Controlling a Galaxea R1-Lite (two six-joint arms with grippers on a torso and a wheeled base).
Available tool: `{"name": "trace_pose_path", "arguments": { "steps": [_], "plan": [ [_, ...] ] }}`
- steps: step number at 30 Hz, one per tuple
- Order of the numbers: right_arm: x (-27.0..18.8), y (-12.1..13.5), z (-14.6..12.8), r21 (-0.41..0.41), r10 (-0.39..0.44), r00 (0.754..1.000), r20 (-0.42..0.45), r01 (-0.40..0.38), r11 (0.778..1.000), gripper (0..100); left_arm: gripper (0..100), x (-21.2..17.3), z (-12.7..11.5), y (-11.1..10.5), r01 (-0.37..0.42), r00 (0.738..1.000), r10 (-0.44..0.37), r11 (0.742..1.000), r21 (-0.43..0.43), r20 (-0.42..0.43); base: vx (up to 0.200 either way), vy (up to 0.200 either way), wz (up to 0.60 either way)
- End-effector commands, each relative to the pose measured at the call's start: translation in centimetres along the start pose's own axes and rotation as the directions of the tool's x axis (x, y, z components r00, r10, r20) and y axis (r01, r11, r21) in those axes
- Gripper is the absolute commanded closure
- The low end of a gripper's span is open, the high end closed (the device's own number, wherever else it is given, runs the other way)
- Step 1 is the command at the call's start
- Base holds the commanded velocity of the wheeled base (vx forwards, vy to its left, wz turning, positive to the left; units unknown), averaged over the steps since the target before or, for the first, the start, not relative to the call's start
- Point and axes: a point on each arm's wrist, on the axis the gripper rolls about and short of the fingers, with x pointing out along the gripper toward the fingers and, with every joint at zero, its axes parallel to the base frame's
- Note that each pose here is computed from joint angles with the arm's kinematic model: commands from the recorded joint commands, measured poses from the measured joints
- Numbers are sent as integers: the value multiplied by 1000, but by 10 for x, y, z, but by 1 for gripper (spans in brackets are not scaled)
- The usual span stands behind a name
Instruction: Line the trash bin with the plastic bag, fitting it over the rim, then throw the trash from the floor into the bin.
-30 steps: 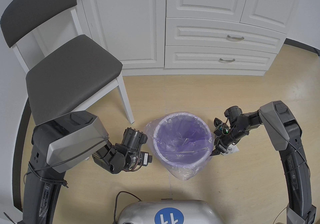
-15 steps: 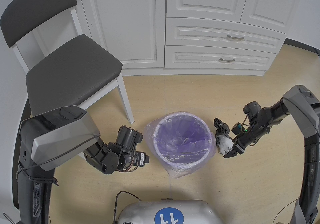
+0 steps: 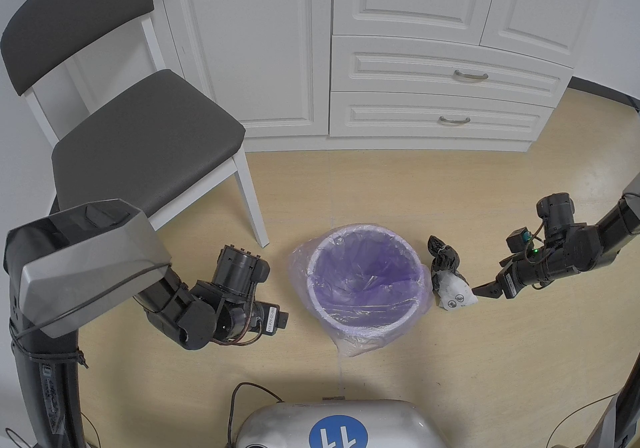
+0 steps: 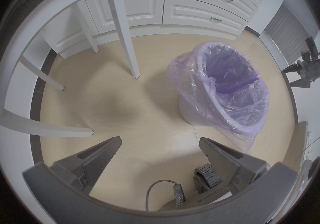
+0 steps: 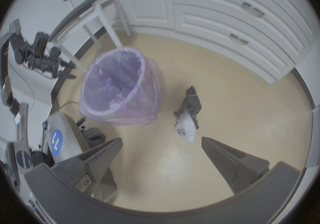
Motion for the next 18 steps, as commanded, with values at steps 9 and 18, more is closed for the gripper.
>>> {"name": "trace_pose_path", "arguments": {
  "steps": [9,18],
  "plan": [
    [-41,35,-8,215,-226,953,201,182,959,0,0,-35,-19,18,9,988,-5,1000,-21,154,0,0,0],
    [-37,45,-15,239,-267,935,233,211,948,0,0,-51,-12,25,23,969,-11,999,-47,248,0,0,0]
  ]
}}
